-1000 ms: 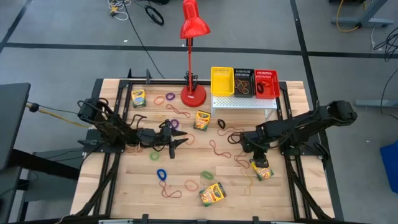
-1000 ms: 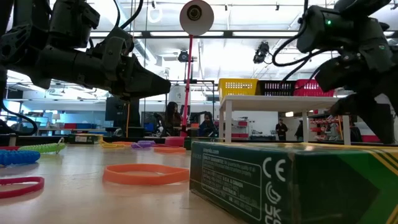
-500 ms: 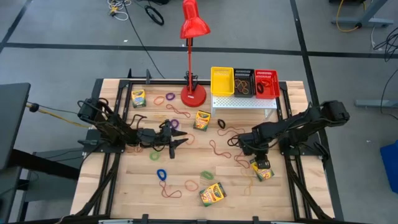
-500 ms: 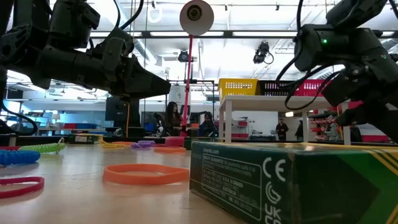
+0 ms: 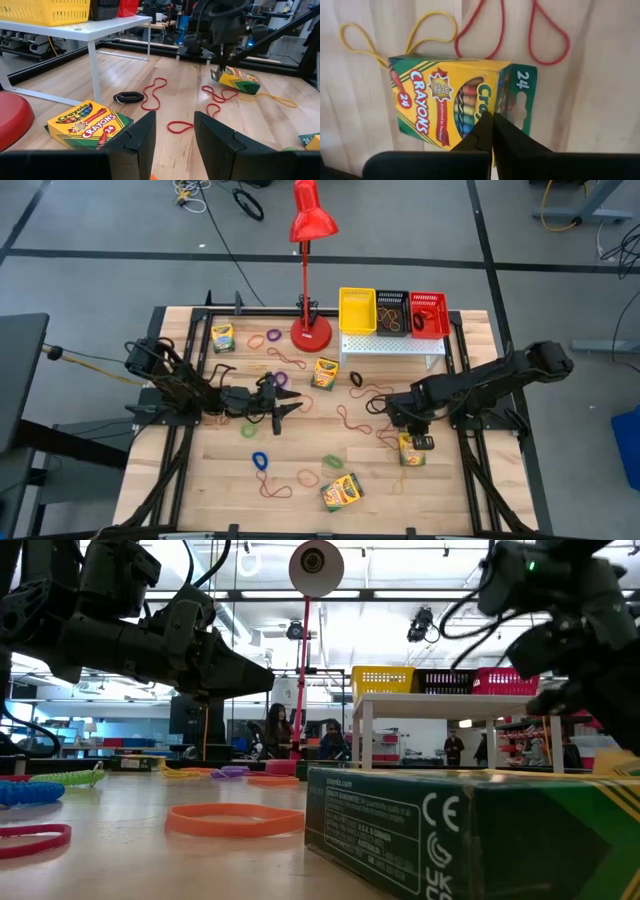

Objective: Pick & Place Office Desk Supplies
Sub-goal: Put the crayon box into the yellow bin on the shelf

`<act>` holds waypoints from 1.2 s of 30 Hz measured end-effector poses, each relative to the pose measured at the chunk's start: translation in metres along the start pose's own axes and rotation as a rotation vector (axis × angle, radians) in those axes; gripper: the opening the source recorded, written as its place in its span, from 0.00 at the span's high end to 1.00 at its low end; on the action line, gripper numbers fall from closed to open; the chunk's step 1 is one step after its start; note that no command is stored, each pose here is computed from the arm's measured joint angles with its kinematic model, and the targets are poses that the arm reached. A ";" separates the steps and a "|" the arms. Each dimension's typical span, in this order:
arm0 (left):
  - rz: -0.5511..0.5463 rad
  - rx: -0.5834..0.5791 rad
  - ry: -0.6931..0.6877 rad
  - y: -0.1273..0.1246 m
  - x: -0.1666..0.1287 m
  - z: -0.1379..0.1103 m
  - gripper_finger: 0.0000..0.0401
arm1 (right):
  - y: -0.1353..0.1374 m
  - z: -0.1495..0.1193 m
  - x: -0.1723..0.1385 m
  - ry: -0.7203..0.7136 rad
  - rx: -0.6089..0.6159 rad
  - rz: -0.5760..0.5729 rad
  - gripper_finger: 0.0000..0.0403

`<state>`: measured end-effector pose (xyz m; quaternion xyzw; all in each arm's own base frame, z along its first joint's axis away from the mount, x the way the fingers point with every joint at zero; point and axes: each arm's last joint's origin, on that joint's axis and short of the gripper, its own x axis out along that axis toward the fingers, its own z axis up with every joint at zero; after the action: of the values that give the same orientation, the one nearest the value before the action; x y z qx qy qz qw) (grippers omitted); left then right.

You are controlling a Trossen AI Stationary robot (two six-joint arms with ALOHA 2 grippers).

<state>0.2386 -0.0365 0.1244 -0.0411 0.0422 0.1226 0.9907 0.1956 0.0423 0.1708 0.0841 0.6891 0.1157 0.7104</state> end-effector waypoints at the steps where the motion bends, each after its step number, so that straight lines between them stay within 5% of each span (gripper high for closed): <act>1: 0.000 0.000 0.000 0.000 0.000 0.000 0.65 | 0.002 0.000 -0.004 0.001 0.003 -0.019 0.99; 8: 0.000 0.001 0.003 0.000 0.000 0.000 0.65 | 0.024 0.001 -0.032 0.004 0.056 -0.234 1.00; 18: 0.002 -0.009 0.014 0.000 0.000 -0.001 0.65 | 0.058 0.009 -0.057 -0.222 0.136 -0.560 1.00; 24: 0.002 -0.027 0.014 0.000 0.000 -0.002 0.65 | 0.058 0.021 -0.041 -0.291 0.182 -0.768 1.00; 36: 0.002 -0.151 0.023 -0.001 0.001 -0.002 0.65 | 0.073 0.048 0.020 -0.376 -0.047 -1.139 1.00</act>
<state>0.2399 -0.0369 0.1224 -0.1173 0.0444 0.1258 0.9841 0.2406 0.1198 0.1741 -0.2949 0.4857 -0.2849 0.7720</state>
